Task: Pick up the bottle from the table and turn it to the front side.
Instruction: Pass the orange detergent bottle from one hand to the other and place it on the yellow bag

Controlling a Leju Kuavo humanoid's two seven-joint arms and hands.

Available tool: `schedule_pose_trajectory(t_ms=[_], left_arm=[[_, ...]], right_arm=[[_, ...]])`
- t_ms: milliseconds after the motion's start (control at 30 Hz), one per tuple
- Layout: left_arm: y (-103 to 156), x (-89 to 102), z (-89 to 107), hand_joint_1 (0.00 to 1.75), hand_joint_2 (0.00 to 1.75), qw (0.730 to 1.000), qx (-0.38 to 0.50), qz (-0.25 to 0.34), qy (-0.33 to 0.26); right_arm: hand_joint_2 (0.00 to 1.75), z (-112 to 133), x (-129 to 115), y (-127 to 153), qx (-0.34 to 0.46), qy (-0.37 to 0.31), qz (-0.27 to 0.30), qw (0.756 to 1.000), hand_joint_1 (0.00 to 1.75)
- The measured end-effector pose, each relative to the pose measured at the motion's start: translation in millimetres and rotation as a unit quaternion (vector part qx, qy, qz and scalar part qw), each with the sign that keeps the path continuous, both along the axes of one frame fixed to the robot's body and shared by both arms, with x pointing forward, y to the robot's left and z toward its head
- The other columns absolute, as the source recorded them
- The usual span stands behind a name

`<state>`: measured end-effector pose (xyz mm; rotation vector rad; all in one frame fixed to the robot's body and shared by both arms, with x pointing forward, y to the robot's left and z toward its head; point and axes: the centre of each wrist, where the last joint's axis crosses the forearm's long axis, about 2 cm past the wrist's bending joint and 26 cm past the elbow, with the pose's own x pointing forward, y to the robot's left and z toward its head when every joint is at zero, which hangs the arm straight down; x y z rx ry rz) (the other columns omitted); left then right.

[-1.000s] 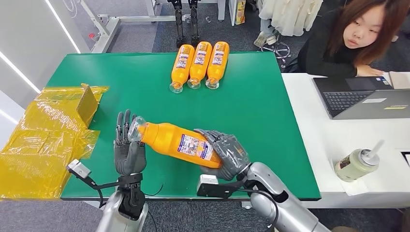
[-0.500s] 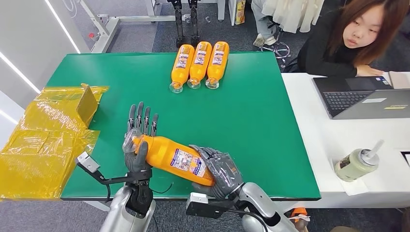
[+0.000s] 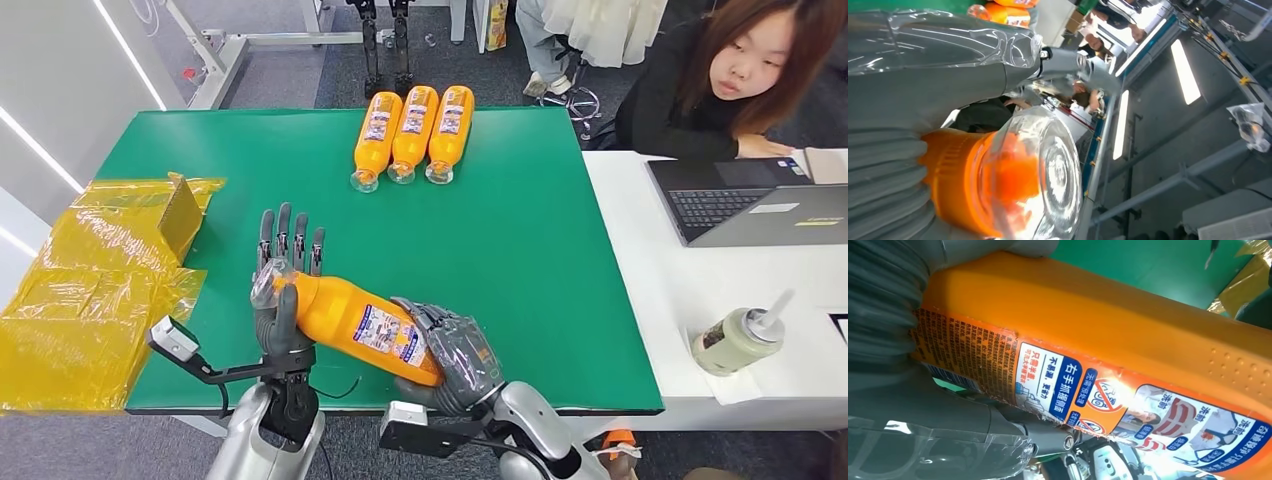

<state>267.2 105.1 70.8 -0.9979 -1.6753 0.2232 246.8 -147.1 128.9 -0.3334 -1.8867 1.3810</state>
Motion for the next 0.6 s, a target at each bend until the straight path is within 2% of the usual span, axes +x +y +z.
schedule_pose_trajectory(t_ms=[600], left_arm=[[-6, 5.6, 8.0, 1.75, 1.75, 1.000, -0.006, -0.011, -0.013]], right_arm=[[1.75, 11, -10, 3, 0.004, -0.013, -0.024, 1.000, 1.75]])
